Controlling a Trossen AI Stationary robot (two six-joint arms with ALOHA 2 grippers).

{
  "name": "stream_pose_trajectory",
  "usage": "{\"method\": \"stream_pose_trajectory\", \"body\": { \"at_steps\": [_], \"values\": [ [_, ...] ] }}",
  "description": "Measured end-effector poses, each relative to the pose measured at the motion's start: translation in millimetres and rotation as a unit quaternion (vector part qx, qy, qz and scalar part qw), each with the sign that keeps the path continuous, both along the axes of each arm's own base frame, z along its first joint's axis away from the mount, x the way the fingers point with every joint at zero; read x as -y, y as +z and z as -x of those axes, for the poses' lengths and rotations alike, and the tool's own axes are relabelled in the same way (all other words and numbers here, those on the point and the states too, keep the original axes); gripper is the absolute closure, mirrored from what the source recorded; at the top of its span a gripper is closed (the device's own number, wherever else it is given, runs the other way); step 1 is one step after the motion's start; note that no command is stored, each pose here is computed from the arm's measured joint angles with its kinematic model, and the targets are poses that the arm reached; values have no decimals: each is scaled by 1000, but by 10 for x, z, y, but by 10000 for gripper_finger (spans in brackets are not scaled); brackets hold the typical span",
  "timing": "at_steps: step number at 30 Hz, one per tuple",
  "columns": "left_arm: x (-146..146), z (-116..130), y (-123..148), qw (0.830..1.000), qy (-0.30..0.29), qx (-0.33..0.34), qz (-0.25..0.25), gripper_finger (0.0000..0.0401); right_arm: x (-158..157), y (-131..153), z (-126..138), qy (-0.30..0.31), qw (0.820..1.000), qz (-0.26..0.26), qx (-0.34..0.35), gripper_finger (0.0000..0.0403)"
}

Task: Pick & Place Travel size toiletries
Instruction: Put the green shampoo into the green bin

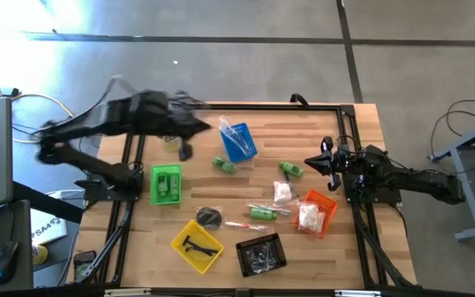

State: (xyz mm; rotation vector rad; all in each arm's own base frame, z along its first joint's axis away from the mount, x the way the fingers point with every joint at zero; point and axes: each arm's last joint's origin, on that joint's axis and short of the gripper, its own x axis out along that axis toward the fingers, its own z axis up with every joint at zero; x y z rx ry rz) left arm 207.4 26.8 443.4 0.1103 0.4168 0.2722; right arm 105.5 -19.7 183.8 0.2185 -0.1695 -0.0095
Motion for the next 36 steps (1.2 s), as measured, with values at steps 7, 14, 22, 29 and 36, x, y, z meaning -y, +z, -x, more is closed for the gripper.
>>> {"method": "stream_pose_trajectory", "body": {
  "at_steps": [7,14,22,29,36],
  "values": [
    [25,767,-899,984,72,165,12,401,1,-1,0,-1,1000,3,0,401],
    [87,959,-1700,975,1,220,6,401,1,0,0,-4,1000,16,0,401],
    [121,1065,-2075,975,-49,207,-57,401,1,0,0,-5,1000,25,-1,401],
    [109,1144,-2241,981,-14,181,-62,401,1,-10,-2,-5,1000,24,-6,401],
    [114,1252,-2268,981,-3,178,-78,401,2,-33,-5,-5,1000,21,-18,401]
  ]
}}
